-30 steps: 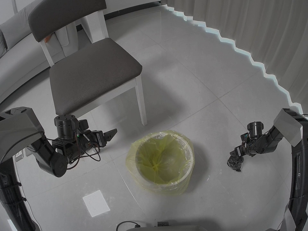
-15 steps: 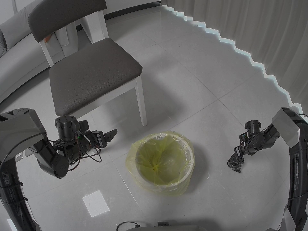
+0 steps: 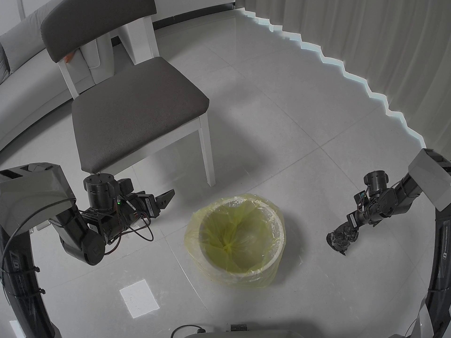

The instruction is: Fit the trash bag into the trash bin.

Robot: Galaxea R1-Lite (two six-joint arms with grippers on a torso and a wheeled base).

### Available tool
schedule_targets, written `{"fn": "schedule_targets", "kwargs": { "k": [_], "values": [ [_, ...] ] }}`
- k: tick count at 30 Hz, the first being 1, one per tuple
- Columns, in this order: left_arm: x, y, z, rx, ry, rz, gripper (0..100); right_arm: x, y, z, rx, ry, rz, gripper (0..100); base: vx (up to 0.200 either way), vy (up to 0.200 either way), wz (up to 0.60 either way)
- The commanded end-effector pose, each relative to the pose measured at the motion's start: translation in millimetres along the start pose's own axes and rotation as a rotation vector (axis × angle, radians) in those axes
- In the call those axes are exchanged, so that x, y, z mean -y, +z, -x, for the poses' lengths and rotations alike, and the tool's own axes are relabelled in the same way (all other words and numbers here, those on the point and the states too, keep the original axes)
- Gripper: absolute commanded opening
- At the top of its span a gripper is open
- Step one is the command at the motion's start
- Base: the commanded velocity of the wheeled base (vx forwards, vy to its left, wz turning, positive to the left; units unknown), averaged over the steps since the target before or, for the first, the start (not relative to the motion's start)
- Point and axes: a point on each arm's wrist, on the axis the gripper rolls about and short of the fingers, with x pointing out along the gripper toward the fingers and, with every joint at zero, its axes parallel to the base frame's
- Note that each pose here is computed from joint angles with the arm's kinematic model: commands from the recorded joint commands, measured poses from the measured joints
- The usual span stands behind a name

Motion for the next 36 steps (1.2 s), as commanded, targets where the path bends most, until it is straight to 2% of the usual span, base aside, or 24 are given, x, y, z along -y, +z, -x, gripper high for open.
{"fn": "schedule_targets", "kwargs": {
  "k": [1,3,4,5,9,11,14,15,16,18,20,21,26,27,28,30,36],
  "values": [
    [2,-6,-2,0.008,-0.003,0.002,100,-14,46,117,0.225,-0.019,0.059,0,0.0,0.0,0.0],
    [3,-4,1,0.016,-0.005,0.01,100,-25,56,153,0.284,-0.005,0.09,0,0.0,0.0,0.0],
    [3,-3,1,0.019,-0.004,0.011,100,-25,57,156,0.288,-0.004,0.09,0,0.0,0.0,0.0],
    [4,-1,6,0.032,-0.007,0.015,100,-40,64,190,0.332,0.025,0.127,0,0.0,0.0,0.0],
    [7,4,14,0.068,-0.015,0.01,100,-80,71,247,0.444,0.099,0.21,0,0.0,0.0,0.0],
    [7,5,18,0.073,-0.016,0.009,100,-92,72,260,0.477,0.113,0.234,0,0.0,0.0,0.0],
    [11,9,30,0.084,-0.017,0.007,100,-129,72,294,0.583,0.178,0.298,0,0.0,0.0,0.0],
    [11,9,30,0.084,-0.017,0.007,100,-130,72,296,0.587,0.183,0.302,0,0.0,0.0,0.0],
    [13,11,35,0.088,-0.021,0.006,100,-148,71,307,0.63,0.23,0.332,0,0.0,0.0,0.0],
    [14,12,38,0.089,-0.021,0.005,100,-163,70,312,0.656,0.267,0.357,0,0.0,0.0,0.0],
    [14,12,39,0.089,-0.021,0.005,100,-170,69,312,0.664,0.284,0.368,0,0.0,0.0,0.0],
    [15,12,39,0.092,-0.022,0.003,100,-184,69,306,0.663,0.312,0.39,0,0.0,0.0,0.0],
    [15,11,38,0.094,-0.003,0.004,100,-226,66,273,0.613,0.374,0.426,0,0.0,0.0,0.0],
    [15,11,38,0.094,-0.003,0.004,100,-226,66,273,0.613,0.374,0.426,0,0.0,0.0,0.0],
    [15,11,39,0.093,0.0,0.004,100,-242,64,256,0.582,0.388,0.45,0,0.0,0.0,0.0],
    [15,11,39,0.093,0.001,0.004,100,-257,65,238,0.549,0.395,0.471,0,0.0,0.0,0.0],
    [11,12,38,0.115,0.005,0.005,100,-287,72,186,0.482,0.397,0.486,0,0.0,0.0,0.0]
  ]
}}
